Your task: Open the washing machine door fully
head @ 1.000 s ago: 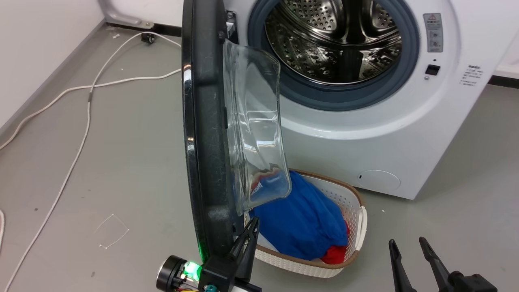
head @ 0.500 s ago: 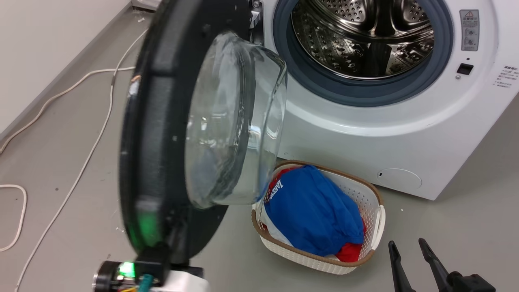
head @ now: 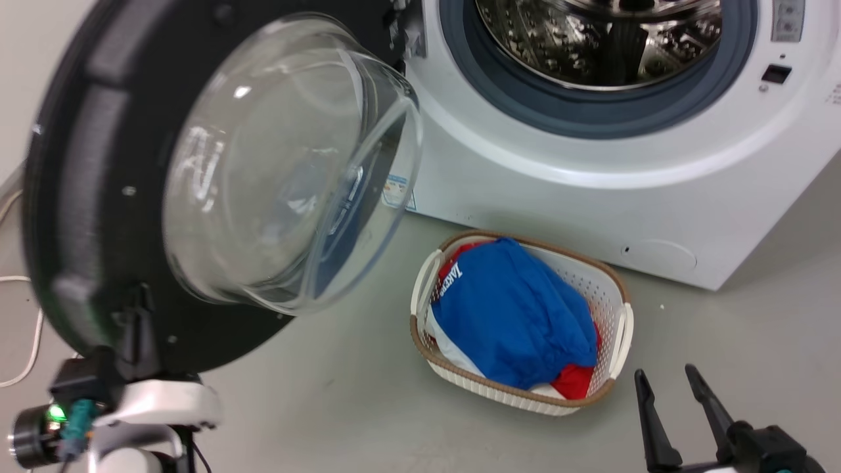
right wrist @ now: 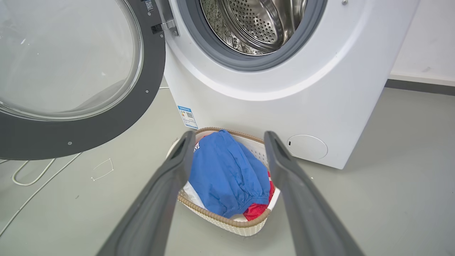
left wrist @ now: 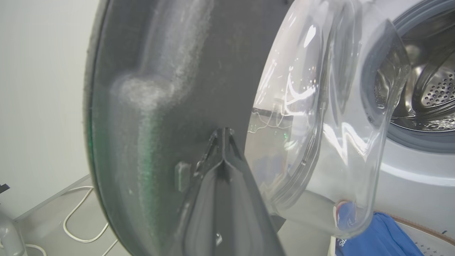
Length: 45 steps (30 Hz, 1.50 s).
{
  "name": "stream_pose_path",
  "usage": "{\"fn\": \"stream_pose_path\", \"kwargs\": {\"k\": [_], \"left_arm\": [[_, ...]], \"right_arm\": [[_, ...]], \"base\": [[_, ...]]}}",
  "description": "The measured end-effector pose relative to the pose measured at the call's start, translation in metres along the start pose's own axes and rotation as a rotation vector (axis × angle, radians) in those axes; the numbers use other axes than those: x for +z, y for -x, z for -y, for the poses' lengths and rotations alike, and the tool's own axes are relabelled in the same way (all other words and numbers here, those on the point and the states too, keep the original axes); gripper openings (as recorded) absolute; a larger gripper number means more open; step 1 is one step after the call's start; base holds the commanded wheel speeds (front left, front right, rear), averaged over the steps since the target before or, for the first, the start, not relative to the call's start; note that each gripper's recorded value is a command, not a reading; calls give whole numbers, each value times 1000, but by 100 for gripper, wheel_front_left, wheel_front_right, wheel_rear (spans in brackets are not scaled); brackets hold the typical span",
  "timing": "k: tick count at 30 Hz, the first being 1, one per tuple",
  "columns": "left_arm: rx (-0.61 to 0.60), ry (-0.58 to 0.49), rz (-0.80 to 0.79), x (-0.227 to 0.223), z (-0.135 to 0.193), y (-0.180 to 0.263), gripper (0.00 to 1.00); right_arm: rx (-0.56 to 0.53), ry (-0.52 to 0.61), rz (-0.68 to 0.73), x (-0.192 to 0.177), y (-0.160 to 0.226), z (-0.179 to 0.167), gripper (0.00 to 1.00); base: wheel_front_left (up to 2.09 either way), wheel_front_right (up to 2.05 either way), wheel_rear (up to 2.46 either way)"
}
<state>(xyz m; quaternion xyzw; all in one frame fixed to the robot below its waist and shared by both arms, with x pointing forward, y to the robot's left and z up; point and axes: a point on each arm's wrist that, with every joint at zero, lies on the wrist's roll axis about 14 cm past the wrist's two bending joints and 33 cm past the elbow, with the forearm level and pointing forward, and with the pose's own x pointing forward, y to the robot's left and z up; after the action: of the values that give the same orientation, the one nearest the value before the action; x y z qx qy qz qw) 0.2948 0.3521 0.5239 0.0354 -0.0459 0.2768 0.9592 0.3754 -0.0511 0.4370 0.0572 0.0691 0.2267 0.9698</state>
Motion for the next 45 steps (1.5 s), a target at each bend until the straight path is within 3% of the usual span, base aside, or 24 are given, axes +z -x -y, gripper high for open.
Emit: {"fn": "stream_pose_path", "kwargs": {"k": [31,45], "left_arm": [[215,-46,-81,-29,-77,-102,0],[222,-31,-130,-42,-84,-107,0]], "right_arm": [[-109,25,-33,-22,-27,54,100],[-132,36,-5,-11,-24,59,100]], "base": [[0,0,0],[0,0,0]]}}
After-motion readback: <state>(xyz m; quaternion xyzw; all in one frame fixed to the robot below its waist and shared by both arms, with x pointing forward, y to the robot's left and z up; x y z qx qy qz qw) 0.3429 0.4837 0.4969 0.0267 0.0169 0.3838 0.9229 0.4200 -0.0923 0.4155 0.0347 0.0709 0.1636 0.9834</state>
